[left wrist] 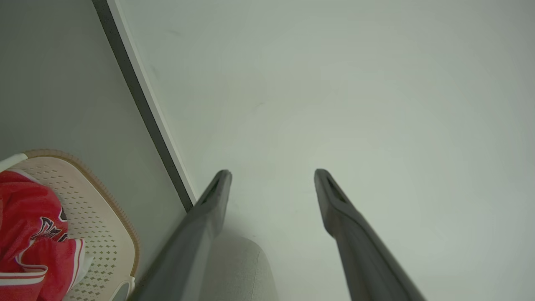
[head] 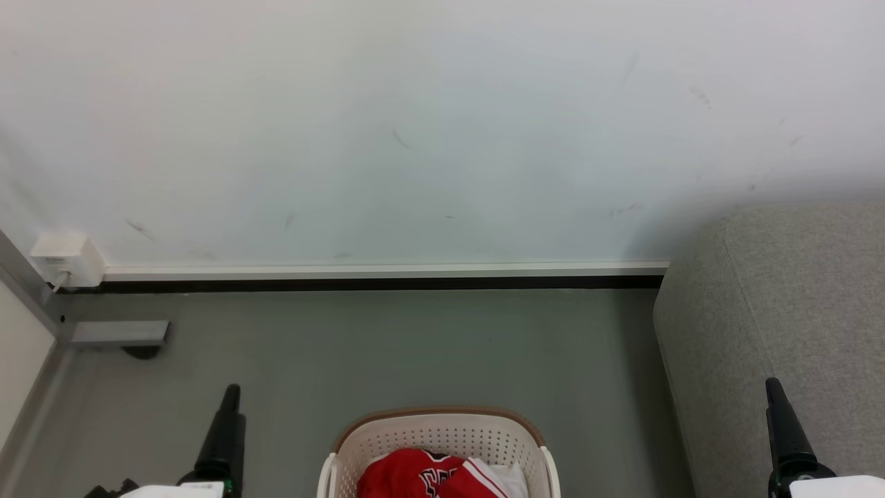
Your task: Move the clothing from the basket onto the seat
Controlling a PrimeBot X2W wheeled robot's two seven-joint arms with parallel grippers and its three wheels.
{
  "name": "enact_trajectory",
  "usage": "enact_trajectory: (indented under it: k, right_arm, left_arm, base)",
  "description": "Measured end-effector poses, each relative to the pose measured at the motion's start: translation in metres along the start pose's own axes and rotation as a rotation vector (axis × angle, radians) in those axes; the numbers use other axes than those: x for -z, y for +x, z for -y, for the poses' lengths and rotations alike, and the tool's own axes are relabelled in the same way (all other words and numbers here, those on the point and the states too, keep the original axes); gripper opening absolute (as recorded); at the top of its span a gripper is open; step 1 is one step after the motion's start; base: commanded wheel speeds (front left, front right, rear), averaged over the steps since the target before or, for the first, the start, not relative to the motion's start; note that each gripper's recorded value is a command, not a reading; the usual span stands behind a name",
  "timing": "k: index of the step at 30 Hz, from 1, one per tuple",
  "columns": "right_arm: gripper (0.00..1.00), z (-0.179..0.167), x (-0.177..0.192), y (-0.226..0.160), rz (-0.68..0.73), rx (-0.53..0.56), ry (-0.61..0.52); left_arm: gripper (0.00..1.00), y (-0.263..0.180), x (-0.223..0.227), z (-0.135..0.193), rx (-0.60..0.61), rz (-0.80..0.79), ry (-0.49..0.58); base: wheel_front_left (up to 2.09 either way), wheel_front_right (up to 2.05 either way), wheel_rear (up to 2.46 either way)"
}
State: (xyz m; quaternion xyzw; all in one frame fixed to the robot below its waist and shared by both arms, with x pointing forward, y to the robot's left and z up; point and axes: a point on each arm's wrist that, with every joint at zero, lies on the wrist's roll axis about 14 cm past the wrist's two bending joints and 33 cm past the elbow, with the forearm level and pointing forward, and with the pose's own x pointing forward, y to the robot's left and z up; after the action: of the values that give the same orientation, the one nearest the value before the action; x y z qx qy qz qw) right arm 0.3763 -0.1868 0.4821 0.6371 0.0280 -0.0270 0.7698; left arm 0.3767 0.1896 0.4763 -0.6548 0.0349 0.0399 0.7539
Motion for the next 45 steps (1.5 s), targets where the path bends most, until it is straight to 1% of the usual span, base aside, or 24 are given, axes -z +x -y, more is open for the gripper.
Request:
enact_trajectory:
  k: [6, 16, 21, 32, 39, 45]
  right_arm:
    - [1.0, -0.008, 0.006, 0.0, -0.011, -0.024, -0.135]
    - [1.0, -0.015, 0.015, -0.001, -0.03, -0.056, -0.377]
    - [1.0, -0.017, 0.02, -0.002, -0.037, -0.072, -0.48]
    - [1.0, -0.019, 0.029, -0.006, -0.049, -0.101, -0.677]
    - [1.0, -0.022, 0.033, -0.006, -0.05, -0.124, -0.77]
    - [1.0, -0.025, 0.037, -0.007, -0.051, -0.147, -0.845]
  left_arm:
    - [1.0, 0.0, 0.003, 0.002, 0.002, -0.001, 0.094]
    - [1.0, -0.001, 0.013, 0.006, 0.004, -0.016, 0.307]
    - [1.0, -0.001, 0.017, 0.006, 0.006, -0.021, 0.416]
    - [1.0, -0.004, 0.02, 0.004, 0.003, -0.013, 0.646]
    - [1.0, -0.006, 0.02, 0.005, 0.0, -0.001, 0.779]
    - [1.0, -0.007, 0.017, 0.006, -0.005, 0.028, 0.867]
  base:
    - [0.0, 0.0, 0.0]
    - [0.0, 0.0, 0.0]
    - [0.0, 0.0, 0.0]
    - [0.0, 0.0, 0.0]
    - [0.0, 0.0, 0.0]
    - [0.0, 0.0, 0.0]
